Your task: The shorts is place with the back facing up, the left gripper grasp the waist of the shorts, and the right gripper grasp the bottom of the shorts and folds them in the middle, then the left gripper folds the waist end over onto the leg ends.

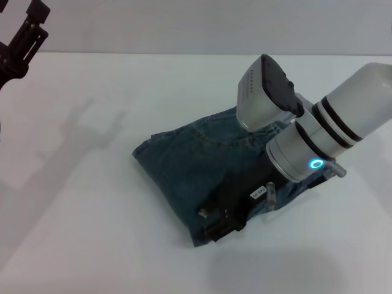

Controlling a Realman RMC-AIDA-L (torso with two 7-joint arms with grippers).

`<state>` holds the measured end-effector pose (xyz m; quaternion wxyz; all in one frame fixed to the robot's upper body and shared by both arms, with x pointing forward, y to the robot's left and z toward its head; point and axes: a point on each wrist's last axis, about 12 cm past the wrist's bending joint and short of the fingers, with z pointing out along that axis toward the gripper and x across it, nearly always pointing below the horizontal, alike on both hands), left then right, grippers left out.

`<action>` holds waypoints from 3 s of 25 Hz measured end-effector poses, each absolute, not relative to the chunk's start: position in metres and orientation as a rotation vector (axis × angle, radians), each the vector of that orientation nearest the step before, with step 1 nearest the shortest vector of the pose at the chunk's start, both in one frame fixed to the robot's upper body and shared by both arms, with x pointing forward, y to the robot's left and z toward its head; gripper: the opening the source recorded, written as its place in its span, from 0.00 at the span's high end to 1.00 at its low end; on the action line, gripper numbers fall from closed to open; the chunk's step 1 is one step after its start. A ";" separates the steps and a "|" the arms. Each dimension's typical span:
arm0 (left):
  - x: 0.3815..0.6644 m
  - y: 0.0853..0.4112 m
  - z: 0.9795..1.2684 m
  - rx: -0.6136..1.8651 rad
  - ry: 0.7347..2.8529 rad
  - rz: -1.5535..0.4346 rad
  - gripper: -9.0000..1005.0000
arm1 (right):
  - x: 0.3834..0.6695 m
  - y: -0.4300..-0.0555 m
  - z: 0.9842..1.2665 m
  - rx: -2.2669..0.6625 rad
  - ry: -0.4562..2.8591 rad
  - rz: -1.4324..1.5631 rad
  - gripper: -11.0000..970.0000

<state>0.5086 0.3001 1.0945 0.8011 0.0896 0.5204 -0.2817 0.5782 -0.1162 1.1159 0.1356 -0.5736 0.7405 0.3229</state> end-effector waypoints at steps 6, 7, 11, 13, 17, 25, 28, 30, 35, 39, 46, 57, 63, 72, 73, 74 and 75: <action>0.508 0.301 1.094 0.192 1.118 -0.601 0.16 | 0.583 -0.111 1.117 -1.637 2.125 0.906 0.46; 0.508 0.301 1.094 0.192 1.118 -0.601 0.16 | 0.583 -0.109 1.116 -1.633 2.119 0.899 0.46; 0.509 0.301 1.095 0.193 1.118 -0.600 0.16 | 0.585 -0.102 1.118 -1.622 2.088 0.877 0.46; 0.509 0.301 1.095 0.194 1.118 -0.600 0.16 | 0.588 -0.101 1.119 -1.608 2.078 0.863 0.46; 0.509 0.301 1.095 0.194 1.118 -0.600 0.16 | 0.594 -0.100 1.120 -1.567 2.066 0.817 0.46; 0.509 0.301 1.095 0.196 1.114 -0.602 0.16 | 0.611 -0.098 1.115 -1.474 2.025 0.658 0.46; 0.508 0.301 1.095 0.197 1.115 -0.602 0.16 | 0.614 -0.097 1.116 -1.447 2.000 0.630 0.46; 0.508 0.301 1.095 0.197 1.116 -0.603 0.16 | 0.615 -0.095 1.118 -1.439 1.965 0.645 0.46; 0.508 0.302 1.094 0.197 1.121 -0.600 0.16 | 0.607 -0.094 1.124 -1.452 1.894 0.725 0.46; 0.508 0.302 1.093 0.194 1.125 -0.598 0.16 | 0.594 -0.100 1.135 -1.450 1.782 0.848 0.46; 0.507 0.304 1.092 0.194 1.130 -0.585 0.16 | 0.559 -0.169 1.173 -1.174 1.266 1.070 0.46; 0.498 0.319 1.079 0.116 1.142 -0.422 0.16 | 0.533 -0.321 1.106 -0.319 1.085 0.257 0.46; 0.489 0.337 1.066 0.011 1.162 -0.249 0.16 | 0.526 -0.358 1.086 -0.034 1.103 -0.121 0.46; 0.482 0.349 1.049 -0.090 1.227 -0.125 0.16 | 0.528 -0.382 1.079 0.110 1.169 -0.274 0.46; 0.482 0.349 1.048 -0.090 1.229 -0.125 0.16 | 0.529 -0.382 1.079 0.111 1.171 -0.282 0.46; 0.482 0.349 1.049 -0.089 1.230 -0.124 0.16 | 0.531 -0.381 1.080 0.111 1.173 -0.287 0.46; 0.483 0.349 1.049 -0.089 1.230 -0.123 0.16 | 0.532 -0.380 1.080 0.110 1.174 -0.289 0.46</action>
